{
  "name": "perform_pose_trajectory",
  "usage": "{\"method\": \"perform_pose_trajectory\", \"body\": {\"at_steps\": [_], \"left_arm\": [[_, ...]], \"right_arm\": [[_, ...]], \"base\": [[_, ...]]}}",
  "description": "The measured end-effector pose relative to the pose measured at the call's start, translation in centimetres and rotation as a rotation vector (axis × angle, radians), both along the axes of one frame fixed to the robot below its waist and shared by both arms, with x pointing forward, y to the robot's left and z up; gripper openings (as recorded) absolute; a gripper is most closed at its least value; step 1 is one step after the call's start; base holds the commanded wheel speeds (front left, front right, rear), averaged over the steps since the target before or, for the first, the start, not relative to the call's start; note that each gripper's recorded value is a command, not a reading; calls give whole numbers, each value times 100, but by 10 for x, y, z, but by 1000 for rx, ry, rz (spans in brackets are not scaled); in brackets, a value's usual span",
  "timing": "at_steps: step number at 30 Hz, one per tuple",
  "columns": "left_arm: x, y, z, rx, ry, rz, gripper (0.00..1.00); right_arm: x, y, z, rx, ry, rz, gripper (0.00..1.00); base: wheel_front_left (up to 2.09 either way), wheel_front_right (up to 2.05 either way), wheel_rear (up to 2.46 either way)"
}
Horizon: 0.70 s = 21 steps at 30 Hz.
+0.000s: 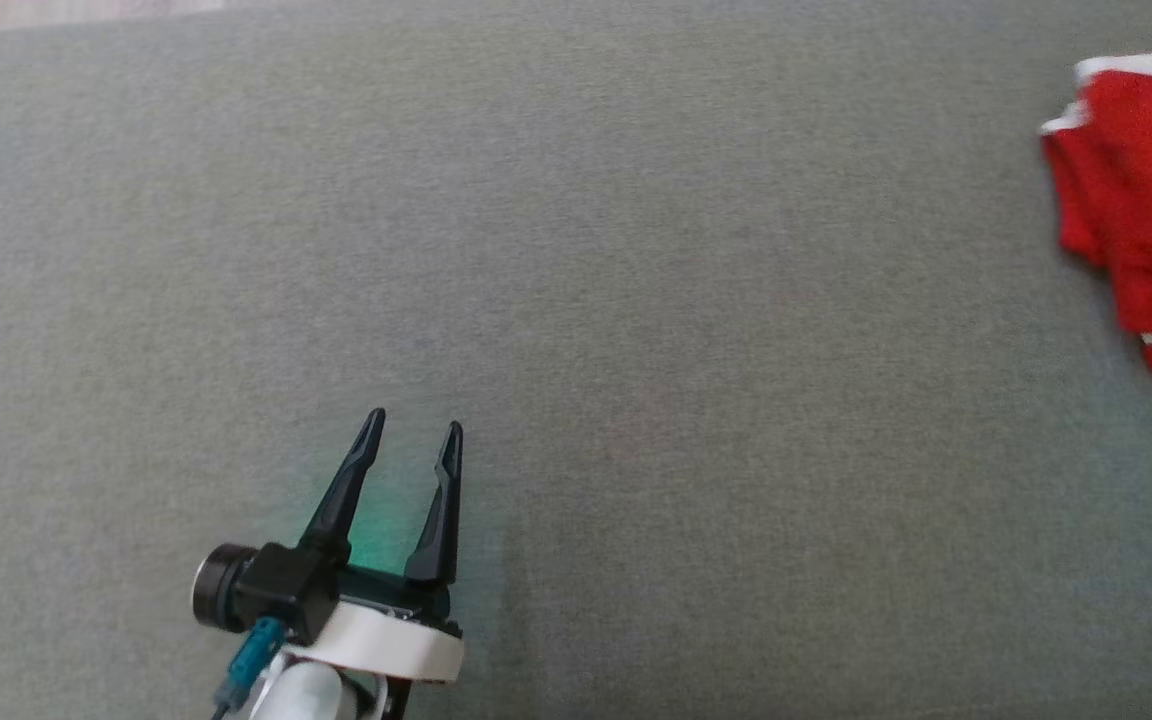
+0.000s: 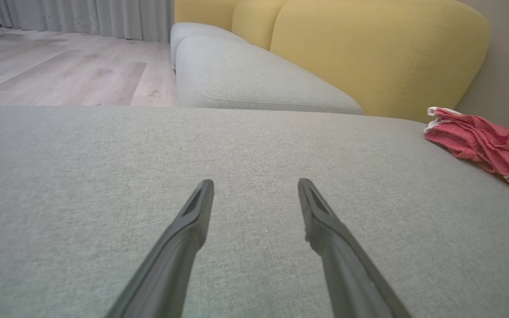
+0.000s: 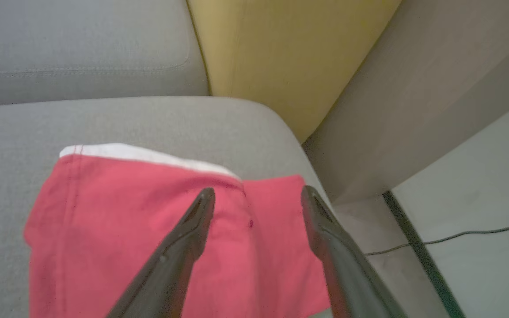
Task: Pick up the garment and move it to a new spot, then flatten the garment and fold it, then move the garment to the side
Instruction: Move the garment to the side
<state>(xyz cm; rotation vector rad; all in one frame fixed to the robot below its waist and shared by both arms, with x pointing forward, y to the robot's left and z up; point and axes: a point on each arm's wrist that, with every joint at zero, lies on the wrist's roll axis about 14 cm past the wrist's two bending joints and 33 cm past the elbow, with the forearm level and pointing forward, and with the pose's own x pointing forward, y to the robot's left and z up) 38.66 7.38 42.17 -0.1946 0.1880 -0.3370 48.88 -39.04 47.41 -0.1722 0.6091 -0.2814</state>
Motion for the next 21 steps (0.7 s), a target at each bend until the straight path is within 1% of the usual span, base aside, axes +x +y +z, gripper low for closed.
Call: {"method": "perform_pose_trajectory", "body": {"at_steps": [2, 4, 8, 10, 12, 15, 16, 19, 21], "left_arm": [[-1, 5, 1, -1, 0, 15, 100], [-1, 8, 3, -5, -4, 29, 100], [-2, 19, 9, -7, -18, 73, 100], [-2, 24, 16, -11, -33, 100, 100], [-3, 27, 22, -14, -49, 117, 100], [-11, 35, 26, -3, -57, 152, 100], [-11, 35, 26, -3, -57, 152, 100], [-21, 44, 27, 21, -60, 180, 100], [-25, 50, 30, 43, -73, 196, 100]], "right_arm": [[11, -1, 13, -49, -69, 9, 100], [21, 12, 21, -63, -134, 41, 100], [35, 52, 44, -41, -310, 114, 100], [35, 72, 58, -28, -408, 155, 100], [26, 90, 64, -21, -475, 196, 100], [0, 116, 56, -8, -520, 253, 100], [0, 116, 56, -8, -520, 253, 100], [-32, 138, 43, 34, -552, 275, 100], [-52, 154, 34, 36, -559, 306, 100]], "base": [[0, 0, 0], [0, 0, 0], [0, 0, 0], [0, 0, 0], [0, 0, 0], [0, 0, 0], [0, 0, 0], [0, 0, 0], [0, 0, 0]]}}
